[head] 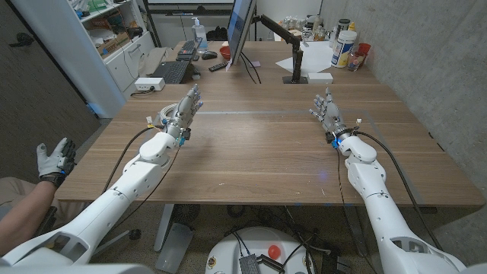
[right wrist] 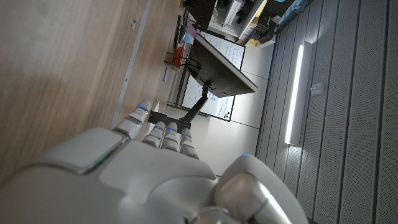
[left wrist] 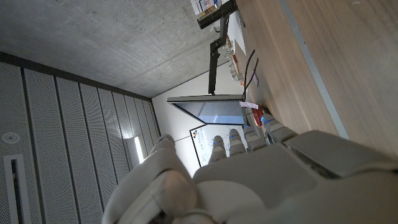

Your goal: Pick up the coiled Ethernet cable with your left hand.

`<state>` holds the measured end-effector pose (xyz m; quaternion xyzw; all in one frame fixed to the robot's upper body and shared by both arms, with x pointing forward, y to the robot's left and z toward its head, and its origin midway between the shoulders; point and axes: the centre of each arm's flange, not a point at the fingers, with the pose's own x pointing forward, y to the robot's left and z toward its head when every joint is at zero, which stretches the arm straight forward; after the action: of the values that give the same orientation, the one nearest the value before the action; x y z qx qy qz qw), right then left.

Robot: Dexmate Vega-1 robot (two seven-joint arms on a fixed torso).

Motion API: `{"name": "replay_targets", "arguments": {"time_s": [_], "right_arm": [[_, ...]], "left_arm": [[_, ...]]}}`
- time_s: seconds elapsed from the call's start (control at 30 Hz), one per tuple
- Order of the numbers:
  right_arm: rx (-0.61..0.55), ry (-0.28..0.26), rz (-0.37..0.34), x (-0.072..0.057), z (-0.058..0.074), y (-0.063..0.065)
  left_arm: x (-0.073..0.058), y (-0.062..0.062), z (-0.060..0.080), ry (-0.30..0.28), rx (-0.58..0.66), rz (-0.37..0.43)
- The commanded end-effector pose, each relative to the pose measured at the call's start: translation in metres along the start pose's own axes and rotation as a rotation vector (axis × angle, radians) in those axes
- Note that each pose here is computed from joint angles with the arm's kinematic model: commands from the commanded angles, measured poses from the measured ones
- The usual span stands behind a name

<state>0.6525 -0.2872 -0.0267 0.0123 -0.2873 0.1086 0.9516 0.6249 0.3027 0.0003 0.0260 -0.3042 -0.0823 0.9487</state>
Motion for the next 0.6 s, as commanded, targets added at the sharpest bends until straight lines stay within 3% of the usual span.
{"name": "replay_targets", "arguments": {"time_s": [0.03, 0.6], "right_arm": [[-0.001, 0.001, 0.005, 0.000, -0.001, 0.001], [-0.001, 0.002, 0.006, 0.001, -0.001, 0.001]], "left_arm": [[-0.004, 0.005, 0.012, 0.006, 0.055, 0.007], [-0.011, 0.011, 0.029, 0.022, 0.163, -0.001]]}}
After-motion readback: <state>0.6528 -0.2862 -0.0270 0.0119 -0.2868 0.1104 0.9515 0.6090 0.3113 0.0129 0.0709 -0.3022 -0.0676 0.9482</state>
